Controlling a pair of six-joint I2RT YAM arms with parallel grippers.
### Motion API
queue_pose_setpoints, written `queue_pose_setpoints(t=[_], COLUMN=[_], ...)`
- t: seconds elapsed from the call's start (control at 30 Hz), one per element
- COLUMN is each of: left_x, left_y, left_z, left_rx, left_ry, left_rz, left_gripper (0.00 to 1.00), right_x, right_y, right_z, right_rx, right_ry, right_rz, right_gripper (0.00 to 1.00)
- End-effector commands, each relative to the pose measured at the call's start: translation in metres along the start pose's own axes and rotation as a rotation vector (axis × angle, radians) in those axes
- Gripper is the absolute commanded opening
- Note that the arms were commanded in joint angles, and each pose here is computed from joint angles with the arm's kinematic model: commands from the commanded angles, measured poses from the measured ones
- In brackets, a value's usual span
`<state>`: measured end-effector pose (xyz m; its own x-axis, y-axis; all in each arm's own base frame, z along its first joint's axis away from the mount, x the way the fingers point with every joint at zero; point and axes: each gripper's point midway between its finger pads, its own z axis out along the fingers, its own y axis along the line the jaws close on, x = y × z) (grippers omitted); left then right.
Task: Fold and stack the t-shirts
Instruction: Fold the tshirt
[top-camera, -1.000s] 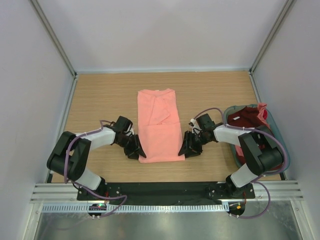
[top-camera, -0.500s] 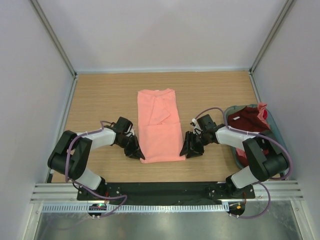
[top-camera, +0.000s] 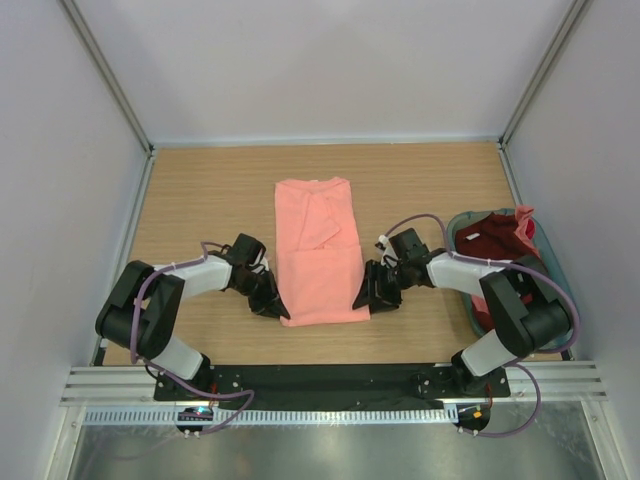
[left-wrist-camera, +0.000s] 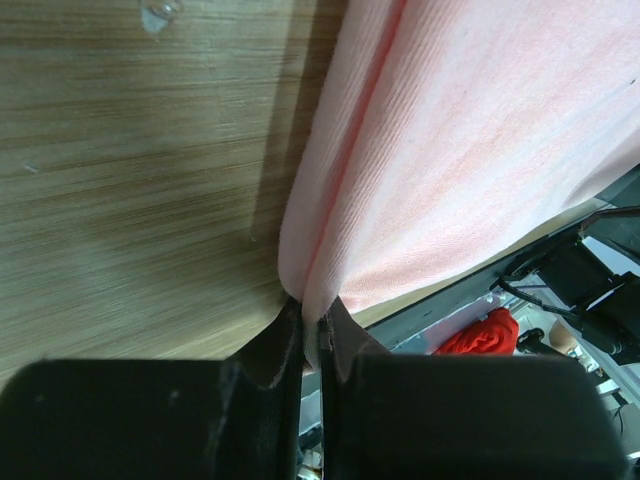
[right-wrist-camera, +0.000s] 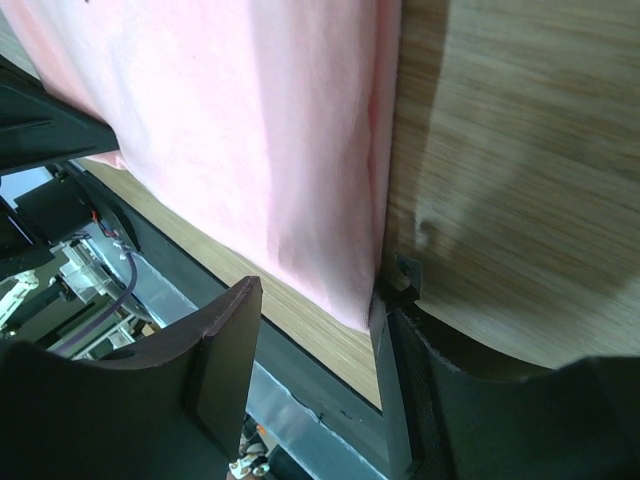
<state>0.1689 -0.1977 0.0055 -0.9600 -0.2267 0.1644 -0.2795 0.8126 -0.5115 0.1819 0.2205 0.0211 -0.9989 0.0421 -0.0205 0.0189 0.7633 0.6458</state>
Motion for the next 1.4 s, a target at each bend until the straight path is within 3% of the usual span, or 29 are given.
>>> queue_pose_setpoints(t=[0.0, 0.17, 0.33, 0.43, 0.47, 0.53, 0.73, 1.1, 1.37], left_x=[-0.012, -0.015, -0.016, -0.015, -0.015, -0.013, -0.005, 0.034, 0.031], left_y=[0.065, 0.059, 0.057, 0.054, 0.054, 0.052, 0.044, 0.002, -0.050], left_z=[0.016, 0.015, 0.014, 0.012, 0.011, 0.009, -0.008, -0.050, -0.110], left_rx=[-0.265, -0.251, -0.243, -0.232, -0.234, -0.228, -0.218, -0.124, -0.027], left_ry=[-0.096, -0.103, -0.106, -0.112, -0.110, -0.112, -0.120, -0.164, -0.305], left_rz=[0.029, 0.033, 0.033, 0.036, 0.033, 0.034, 0.028, 0.034, 0.032], left_gripper=[0.07, 0.05, 0.03, 0.02, 0.02, 0.00, 0.00, 0.00, 0.00], right_x=[-0.007, 0.000, 0.004, 0.001, -0.001, -0.005, -0.001, 0.034, 0.032], right_y=[-0.046, -0.043, -0.037, -0.032, -0.029, -0.026, -0.013, 0.024, 0.066], right_z=[0.015, 0.022, 0.028, 0.029, 0.027, 0.023, -0.006, -0.048, -0.090], right_rx=[0.172, 0.118, 0.048, 0.013, 0.008, 0.011, 0.060, -0.033, -0.089], right_ry=[-0.073, -0.071, -0.083, -0.102, -0.110, -0.119, -0.104, -0.043, -0.053], right_rz=[-0.027, 0.003, 0.035, 0.030, 0.025, 0.016, -0.019, 0.008, 0.002], right_gripper=[0.55, 0.50, 0.34, 0.20, 0.08, 0.03, 0.01, 0.01, 0.01])
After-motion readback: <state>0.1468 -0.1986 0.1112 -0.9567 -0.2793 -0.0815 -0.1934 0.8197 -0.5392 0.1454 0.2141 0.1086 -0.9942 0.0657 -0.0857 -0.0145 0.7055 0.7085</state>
